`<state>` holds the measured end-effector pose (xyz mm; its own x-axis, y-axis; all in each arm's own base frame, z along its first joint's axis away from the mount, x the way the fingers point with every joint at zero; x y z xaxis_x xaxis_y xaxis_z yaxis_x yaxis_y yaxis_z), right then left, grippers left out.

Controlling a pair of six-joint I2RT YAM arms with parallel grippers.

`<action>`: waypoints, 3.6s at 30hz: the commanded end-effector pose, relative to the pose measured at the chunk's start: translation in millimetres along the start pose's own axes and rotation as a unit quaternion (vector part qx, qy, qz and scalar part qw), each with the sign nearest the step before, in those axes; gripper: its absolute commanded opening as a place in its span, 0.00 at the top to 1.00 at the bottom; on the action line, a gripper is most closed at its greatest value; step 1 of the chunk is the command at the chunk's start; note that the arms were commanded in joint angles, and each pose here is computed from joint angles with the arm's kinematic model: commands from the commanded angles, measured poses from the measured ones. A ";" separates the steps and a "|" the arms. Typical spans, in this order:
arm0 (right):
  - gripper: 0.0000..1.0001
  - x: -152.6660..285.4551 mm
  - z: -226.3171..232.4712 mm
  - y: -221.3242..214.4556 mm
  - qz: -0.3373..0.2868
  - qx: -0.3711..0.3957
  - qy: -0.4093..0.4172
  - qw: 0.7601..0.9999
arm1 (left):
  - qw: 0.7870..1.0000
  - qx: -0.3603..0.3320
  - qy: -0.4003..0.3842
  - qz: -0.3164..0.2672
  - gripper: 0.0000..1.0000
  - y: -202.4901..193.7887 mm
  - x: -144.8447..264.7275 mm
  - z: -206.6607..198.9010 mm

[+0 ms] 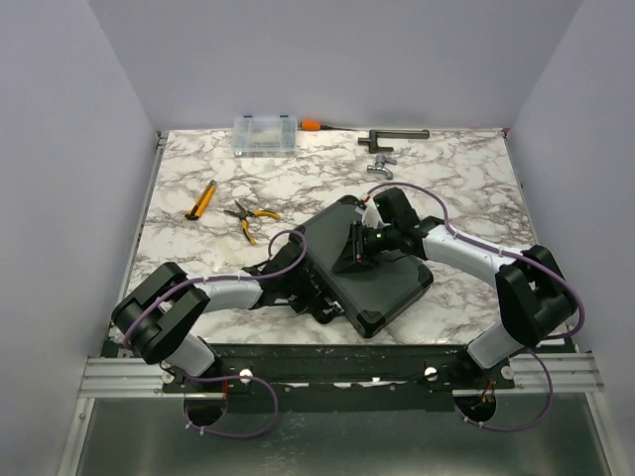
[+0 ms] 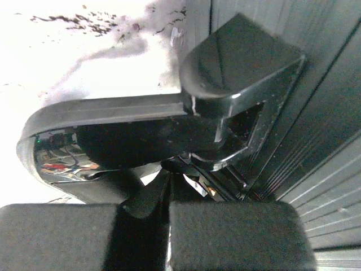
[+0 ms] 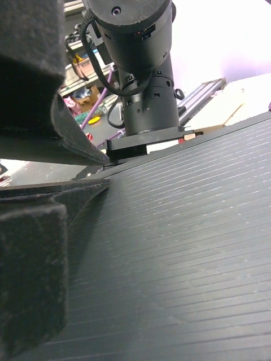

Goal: Pack up texas hold em set

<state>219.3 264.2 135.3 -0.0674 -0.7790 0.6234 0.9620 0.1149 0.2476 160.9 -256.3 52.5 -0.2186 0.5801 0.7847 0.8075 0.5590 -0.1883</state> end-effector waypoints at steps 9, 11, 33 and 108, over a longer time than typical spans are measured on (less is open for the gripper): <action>0.71 20.7 -47.3 -23.4 0.020 0.001 -0.200 0.980 | 0.985 -0.056 0.020 -0.161 1.00 24.3 50.6 39.6; 0.67 29.4 -33.4 -10.1 -0.003 0.023 -0.193 0.981 | 0.979 -0.076 0.002 -0.188 0.96 26.4 70.2 36.1; 0.25 80.3 46.0 38.3 -0.164 0.107 -0.106 0.975 | 0.920 -0.223 -0.110 -0.303 0.52 20.6 200.0 33.5; 0.77 -21.3 -80.3 -23.7 0.039 0.014 -0.182 0.982 | 0.971 -0.230 -0.059 -0.015 0.81 23.8 50.3 -7.1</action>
<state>254.6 275.0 141.4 -0.2298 -0.7713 0.5935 0.8896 0.0808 0.4494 164.6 -205.7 76.3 -0.2754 0.5914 0.7579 0.9470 0.3027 0.1079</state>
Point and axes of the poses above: each gripper's point midway between its finger pads, its own x axis back along the fingers, its own z axis along the line the jaws close on, y = z × x, the point moved 5 cm from there along x, back along the fingers, and after that the axes turned 9 degrees about x, right-handed, at the moved point
